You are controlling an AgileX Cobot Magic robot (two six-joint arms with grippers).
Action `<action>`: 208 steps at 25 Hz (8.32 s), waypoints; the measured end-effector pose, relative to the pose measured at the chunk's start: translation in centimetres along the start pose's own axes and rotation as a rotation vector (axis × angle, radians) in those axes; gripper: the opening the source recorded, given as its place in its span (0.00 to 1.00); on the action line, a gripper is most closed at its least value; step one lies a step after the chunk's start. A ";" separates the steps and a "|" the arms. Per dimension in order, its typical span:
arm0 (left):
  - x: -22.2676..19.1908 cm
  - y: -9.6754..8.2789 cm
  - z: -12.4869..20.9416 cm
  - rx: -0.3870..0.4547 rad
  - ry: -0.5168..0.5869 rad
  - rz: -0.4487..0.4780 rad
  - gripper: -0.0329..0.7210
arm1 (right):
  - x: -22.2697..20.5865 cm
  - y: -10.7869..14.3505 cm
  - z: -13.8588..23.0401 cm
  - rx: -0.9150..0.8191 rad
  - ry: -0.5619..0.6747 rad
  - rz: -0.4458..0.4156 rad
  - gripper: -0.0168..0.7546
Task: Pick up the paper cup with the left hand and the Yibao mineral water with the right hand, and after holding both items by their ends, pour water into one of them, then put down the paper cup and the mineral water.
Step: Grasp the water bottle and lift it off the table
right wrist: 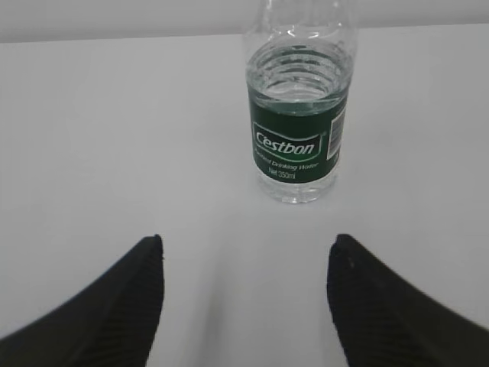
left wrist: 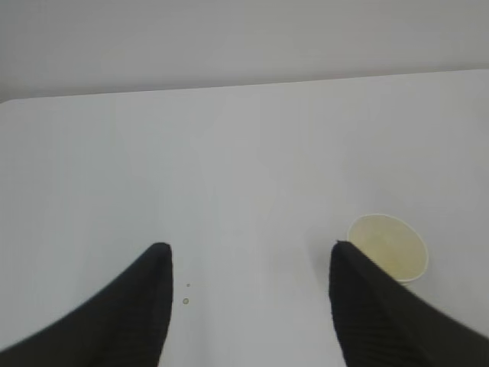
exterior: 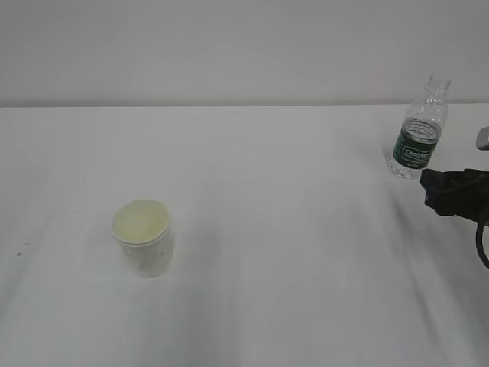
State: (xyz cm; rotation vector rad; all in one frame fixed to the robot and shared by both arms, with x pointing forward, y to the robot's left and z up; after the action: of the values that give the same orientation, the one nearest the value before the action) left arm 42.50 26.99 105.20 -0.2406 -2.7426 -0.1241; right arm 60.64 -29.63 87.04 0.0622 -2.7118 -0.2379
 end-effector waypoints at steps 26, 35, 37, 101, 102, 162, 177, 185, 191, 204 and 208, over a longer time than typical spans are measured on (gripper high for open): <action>0.0 0.0 0.0 0.000 0.000 0.000 0.65 | -2.6 -1.3 3.4 -0.074 -0.083 0.012 0.68; 0.0 0.0 0.0 0.000 0.000 0.000 0.65 | -2.6 -2.0 3.3 -0.076 -0.093 0.050 0.68; 0.0 0.0 0.0 0.000 0.000 0.000 0.65 | -2.6 -2.2 3.2 -0.082 -0.096 0.062 0.68; 0.0 0.1 0.0 -0.015 0.000 -0.008 0.65 | -10.6 -2.3 1.1 -0.046 -0.209 0.006 0.68; 0.0 0.1 0.0 -0.015 0.000 -0.008 0.65 | -10.8 -2.4 1.2 -0.046 -0.209 0.006 0.68; -0.9 0.0 -0.4 -0.020 -0.029 -0.005 0.65 | -12.4 -1.4 0.0 -0.004 -0.224 -0.051 0.86; -5.6 -0.5 -0.2 -0.024 -0.012 0.016 0.65 | -12.4 -1.6 0.0 -0.008 -0.226 -0.044 0.86; -6.6 -0.9 1.8 -0.005 -0.036 0.029 0.65 | -12.4 -1.7 0.0 -0.011 -0.226 -0.039 0.86; -6.7 -1.0 2.5 0.010 -0.048 0.032 0.65 | -12.4 -1.7 0.0 -0.011 -0.226 -0.039 0.86; -6.8 -1.1 3.1 0.013 -0.067 0.035 0.65 | -12.9 -1.7 -0.6 -0.008 -0.227 -0.037 0.86; -6.9 -1.1 3.6 0.013 -0.067 0.036 0.65 | -13.9 -2.0 0.4 -0.011 -0.216 -0.035 0.86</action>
State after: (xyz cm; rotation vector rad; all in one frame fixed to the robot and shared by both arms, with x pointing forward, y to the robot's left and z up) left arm 47.26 25.31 99.23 -0.2951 -2.8035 -0.0902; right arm 73.18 -30.40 80.79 0.0855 -2.9258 -0.2847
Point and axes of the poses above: a point on each arm's last joint axis where the gripper is mounted, x pointing back along that axis away from the gripper, y along the wrist's bending axis when the last joint is at zero, z = x × y, the point moved 9 cm from there along -x, pointing out along that axis toward the gripper, and after that the axes turned 8 degrees about -x, right-handed, at the moved point
